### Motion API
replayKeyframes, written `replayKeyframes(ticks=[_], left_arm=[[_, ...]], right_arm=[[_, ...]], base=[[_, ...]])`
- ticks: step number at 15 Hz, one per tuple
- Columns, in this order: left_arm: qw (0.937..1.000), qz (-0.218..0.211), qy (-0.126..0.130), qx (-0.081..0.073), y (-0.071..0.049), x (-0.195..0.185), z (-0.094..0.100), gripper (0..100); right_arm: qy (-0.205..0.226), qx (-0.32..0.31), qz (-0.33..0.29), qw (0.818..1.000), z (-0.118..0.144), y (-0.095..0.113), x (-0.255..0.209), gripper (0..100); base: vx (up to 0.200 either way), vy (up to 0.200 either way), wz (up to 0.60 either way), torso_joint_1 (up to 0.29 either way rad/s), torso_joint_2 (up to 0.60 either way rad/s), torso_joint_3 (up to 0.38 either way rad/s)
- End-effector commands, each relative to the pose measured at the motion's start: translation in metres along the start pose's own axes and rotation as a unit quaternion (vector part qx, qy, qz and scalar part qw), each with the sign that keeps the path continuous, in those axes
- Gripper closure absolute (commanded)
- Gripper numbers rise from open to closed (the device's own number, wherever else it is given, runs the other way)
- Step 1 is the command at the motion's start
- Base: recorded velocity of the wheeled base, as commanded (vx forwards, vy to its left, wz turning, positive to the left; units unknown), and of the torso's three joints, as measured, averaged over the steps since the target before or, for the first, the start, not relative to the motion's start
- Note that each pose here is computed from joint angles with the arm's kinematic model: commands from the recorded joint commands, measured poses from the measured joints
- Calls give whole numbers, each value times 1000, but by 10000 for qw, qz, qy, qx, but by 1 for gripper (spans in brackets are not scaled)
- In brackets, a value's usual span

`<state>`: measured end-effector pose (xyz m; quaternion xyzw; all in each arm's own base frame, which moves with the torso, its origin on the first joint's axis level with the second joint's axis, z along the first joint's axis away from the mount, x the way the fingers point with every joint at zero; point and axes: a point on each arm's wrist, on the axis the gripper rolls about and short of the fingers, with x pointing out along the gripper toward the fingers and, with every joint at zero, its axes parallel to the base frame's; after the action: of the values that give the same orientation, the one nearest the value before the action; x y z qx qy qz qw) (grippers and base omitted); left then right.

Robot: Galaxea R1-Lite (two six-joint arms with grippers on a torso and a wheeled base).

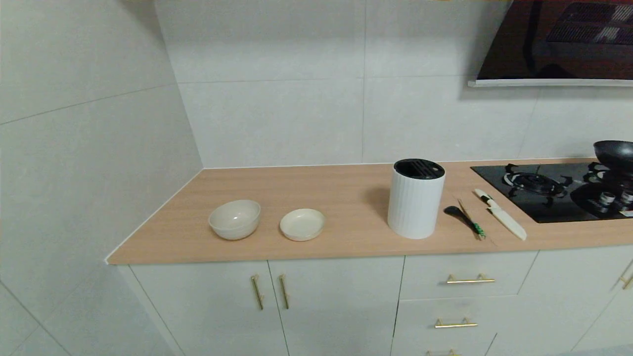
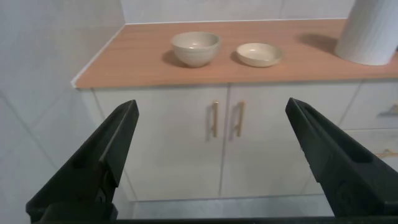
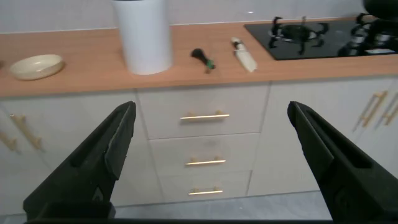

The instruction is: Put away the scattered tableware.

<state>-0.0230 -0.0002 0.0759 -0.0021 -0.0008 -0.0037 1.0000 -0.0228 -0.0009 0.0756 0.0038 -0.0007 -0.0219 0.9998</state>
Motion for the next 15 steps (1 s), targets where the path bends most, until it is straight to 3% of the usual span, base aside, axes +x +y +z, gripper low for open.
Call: replayKeyframes(ticks=[1,14,15], left_arm=[[10000,-1,1,-2,0,0,0,0],[10000,-1,1,-2,0,0,0,0],[10000,-1,1,6,0,0,0,0]], right_arm=[[-1,0,-3,10000,0,0,0,0],[6,0,-3,10000,0,0,0,0],[6,-8,-3,10000,0,0,0,0]], base=[[0,200,0,-2,-2,7],[0,200,0,3,3,3],[0,0,0,0,0,0]])
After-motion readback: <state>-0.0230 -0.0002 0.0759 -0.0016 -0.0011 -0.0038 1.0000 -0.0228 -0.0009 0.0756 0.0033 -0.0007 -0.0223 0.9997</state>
